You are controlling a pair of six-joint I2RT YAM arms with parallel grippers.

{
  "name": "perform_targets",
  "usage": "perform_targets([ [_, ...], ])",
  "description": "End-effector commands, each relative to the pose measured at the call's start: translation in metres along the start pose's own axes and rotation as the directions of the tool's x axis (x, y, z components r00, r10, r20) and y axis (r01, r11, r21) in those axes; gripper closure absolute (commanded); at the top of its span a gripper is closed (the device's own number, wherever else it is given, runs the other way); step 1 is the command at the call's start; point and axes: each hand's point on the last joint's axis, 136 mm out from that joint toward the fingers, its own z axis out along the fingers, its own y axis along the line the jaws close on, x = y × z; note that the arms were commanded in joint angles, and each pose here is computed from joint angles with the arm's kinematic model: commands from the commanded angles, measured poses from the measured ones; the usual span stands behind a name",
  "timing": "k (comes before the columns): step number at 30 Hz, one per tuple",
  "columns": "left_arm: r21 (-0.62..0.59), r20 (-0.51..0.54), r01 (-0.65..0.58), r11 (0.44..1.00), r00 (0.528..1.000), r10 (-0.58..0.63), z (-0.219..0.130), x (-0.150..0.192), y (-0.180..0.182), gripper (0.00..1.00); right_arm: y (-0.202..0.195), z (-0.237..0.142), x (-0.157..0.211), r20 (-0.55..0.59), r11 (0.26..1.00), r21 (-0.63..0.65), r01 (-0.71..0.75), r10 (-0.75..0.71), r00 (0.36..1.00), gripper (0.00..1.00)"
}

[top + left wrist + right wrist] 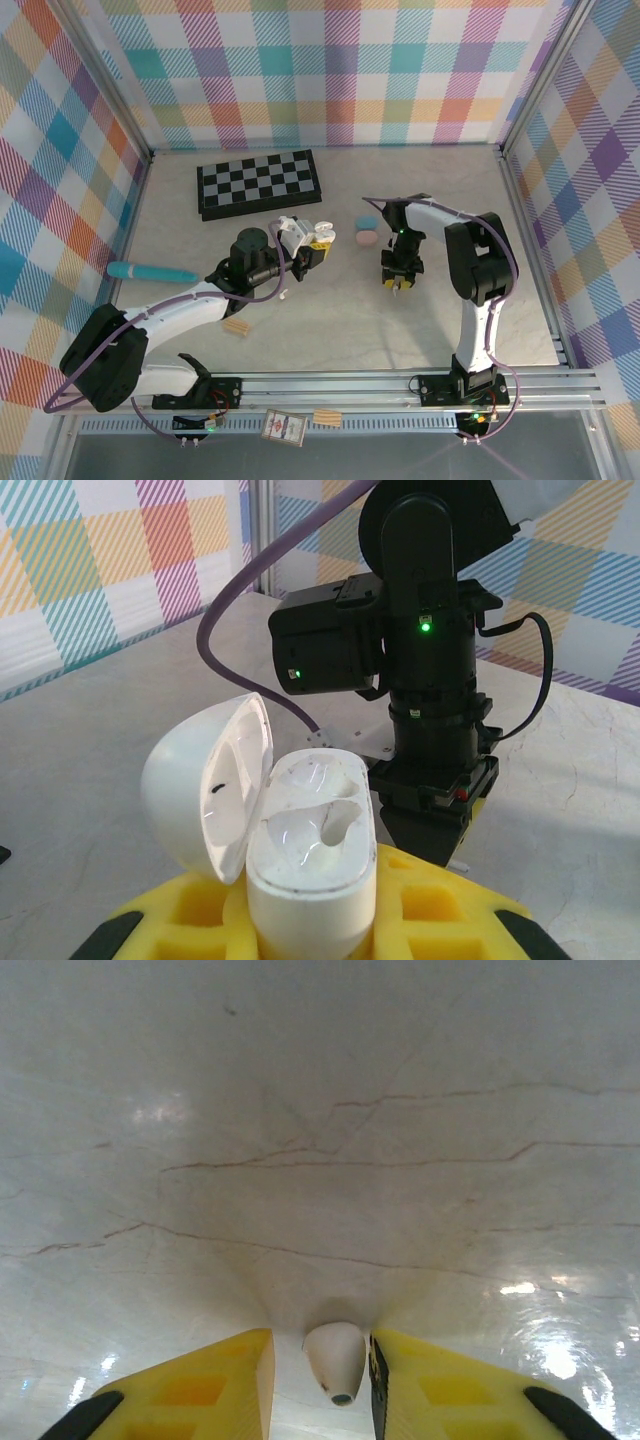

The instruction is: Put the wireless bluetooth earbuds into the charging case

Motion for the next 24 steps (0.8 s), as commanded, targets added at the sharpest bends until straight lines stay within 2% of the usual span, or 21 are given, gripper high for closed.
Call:
perform_targets([
  [1, 0.007, 0.004, -0.014, 1.0, 1.0, 0.014, -0.002, -0.001, 0.001, 0.88, -0.001, 0.0, 0.001, -0.027, 1.0, -0.009, 0.007, -0.007, 1.0, 0.69],
  [16, 0.039, 0.019, 0.004, 0.999, 1.0, -0.005, 0.001, -0.009, -0.003, 0.88, -0.013, 0.014, -0.007, -0.001, 1.0, 0.009, -0.024, 0.024, 1.0, 0.78],
  [24, 0.052, 0.03, 0.009, 0.999, 0.999, -0.011, 0.002, -0.011, -0.005, 0.88, -0.003, -0.011, -0.008, 0.121, 0.998, -0.068, -0.006, 0.015, 0.993, 0.79],
])
